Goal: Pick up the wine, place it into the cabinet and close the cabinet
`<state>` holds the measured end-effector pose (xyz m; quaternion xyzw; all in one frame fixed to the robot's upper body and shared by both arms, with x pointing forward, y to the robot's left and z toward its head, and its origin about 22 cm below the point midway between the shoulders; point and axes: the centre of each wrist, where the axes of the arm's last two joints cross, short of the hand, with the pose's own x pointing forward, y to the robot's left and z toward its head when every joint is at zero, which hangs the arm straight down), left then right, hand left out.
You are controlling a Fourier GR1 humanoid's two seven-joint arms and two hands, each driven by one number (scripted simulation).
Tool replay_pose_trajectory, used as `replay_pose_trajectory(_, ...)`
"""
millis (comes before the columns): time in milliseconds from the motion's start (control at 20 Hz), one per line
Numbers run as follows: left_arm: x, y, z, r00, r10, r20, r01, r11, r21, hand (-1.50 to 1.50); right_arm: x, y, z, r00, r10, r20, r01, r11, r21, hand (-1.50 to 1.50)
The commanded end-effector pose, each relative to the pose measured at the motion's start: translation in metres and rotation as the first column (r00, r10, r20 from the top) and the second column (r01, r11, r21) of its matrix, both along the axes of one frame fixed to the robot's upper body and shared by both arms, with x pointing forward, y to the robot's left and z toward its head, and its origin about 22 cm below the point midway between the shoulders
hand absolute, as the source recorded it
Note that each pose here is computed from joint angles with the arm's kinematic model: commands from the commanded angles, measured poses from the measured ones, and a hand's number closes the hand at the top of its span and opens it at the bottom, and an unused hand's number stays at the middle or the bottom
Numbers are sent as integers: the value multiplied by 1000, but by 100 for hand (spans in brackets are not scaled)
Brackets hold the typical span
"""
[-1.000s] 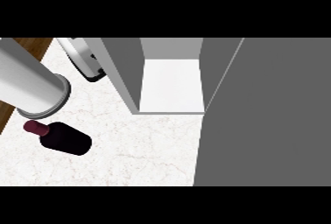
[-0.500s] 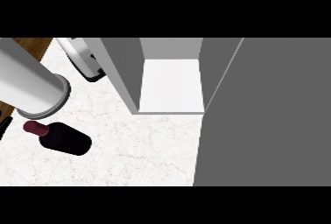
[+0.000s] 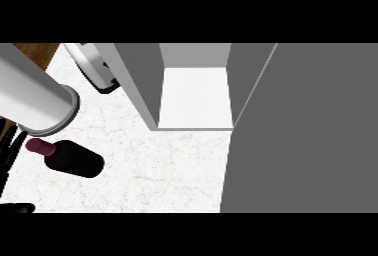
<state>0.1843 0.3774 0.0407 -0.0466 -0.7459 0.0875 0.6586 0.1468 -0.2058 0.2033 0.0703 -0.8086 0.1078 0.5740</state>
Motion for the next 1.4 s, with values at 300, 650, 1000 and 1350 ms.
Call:
replay_pose_trajectory(300, 16, -5, -42, 1000, 10, -21, -10, 1000, -5, -150, -46, -6, 21, 998, 33, 57, -35, 999, 31, -150)
replay_pose_trajectory(650, 31, 13, -55, 998, -45, -43, 45, 999, 2, -150, -35, -7, 14, 998, 33, 52, -34, 999, 32, -150)
replay_pose_trajectory(1000, 28, 14, -74, 998, -57, -37, 56, 998, -18, -150, -38, 0, 17, 998, 25, 50, -27, 999, 37, -150)
replay_pose_trajectory(1350, 16, 0, -101, 997, -62, -46, 62, 998, -16, -150, -37, -8, 15, 998, 10, 56, -12, 1000, 29, -150)
